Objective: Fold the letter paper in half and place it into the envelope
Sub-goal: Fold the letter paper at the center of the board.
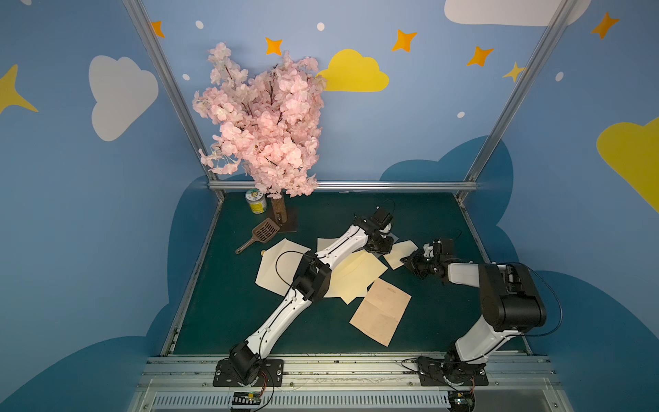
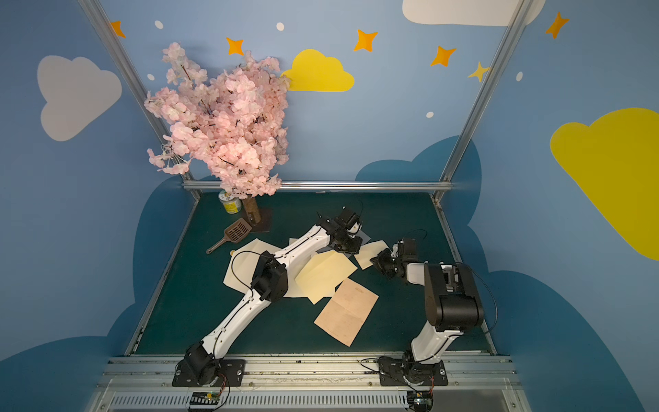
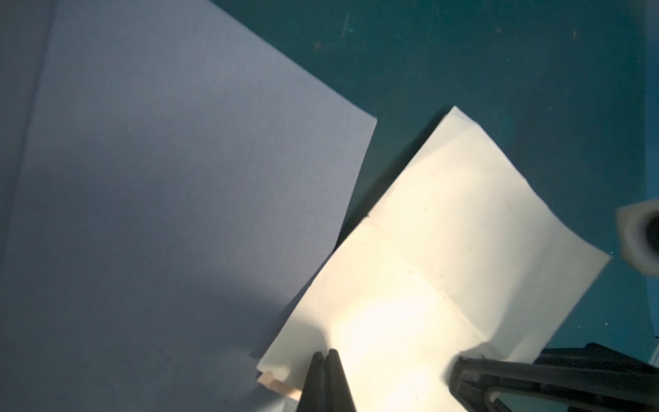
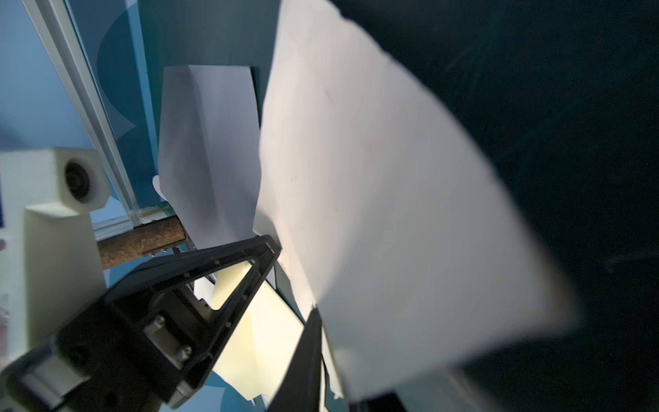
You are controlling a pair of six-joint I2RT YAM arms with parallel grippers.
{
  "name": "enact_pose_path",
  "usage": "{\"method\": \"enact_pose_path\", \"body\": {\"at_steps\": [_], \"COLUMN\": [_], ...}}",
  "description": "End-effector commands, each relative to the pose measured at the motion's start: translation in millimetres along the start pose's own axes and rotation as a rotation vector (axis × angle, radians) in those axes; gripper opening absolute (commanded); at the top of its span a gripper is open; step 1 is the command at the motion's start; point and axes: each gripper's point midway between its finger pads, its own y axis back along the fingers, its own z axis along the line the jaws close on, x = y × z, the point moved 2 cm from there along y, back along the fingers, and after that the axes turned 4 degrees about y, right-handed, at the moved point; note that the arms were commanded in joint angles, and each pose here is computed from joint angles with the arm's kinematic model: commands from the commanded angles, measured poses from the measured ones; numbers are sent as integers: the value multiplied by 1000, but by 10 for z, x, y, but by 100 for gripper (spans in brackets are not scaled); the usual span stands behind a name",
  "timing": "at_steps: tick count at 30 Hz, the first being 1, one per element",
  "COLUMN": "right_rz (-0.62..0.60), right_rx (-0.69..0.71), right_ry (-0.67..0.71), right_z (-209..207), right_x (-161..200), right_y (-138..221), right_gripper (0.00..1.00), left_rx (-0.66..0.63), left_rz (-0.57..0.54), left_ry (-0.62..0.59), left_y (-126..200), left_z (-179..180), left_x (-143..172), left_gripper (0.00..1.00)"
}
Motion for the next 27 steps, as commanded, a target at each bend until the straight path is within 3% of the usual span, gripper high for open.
{"method": "enact_pose_path", "body": {"at_steps": [1,3,8,11,15,18,22,27], "right_rz": [11,18,31,33,24,13,5,-17], "right_rx": [-10,-6,-17,-38,-86,-122,-177,-261], "right_ry": [44,53,87,110,120,111,81,47], "right_z": [97,124,329,489,704,831,955,1089], "right_x": [-43,-54,-101,-134,-185,-234,-298,-349], "right_y": [-31,-23,99,221,383,452,474,473], "right_gripper": [7,0,0,0,0,0,0,0], "left_rx": [-65,-63,-26,19,43,55,117,224], "left_rz": [119,111,49,18,13,2,-20,-14], "left_ry": [26,33,90,116,190,219,250,322], "left_y": [-140,-102,197,465,750,912,1059,1171], "left_z": [210,205,112,25,36,-1,-121,-236], "left_x": [291,260,46,-85,-140,-160,-209,-250], "left_gripper": [2,2,5,19,52,70,85,85]}}
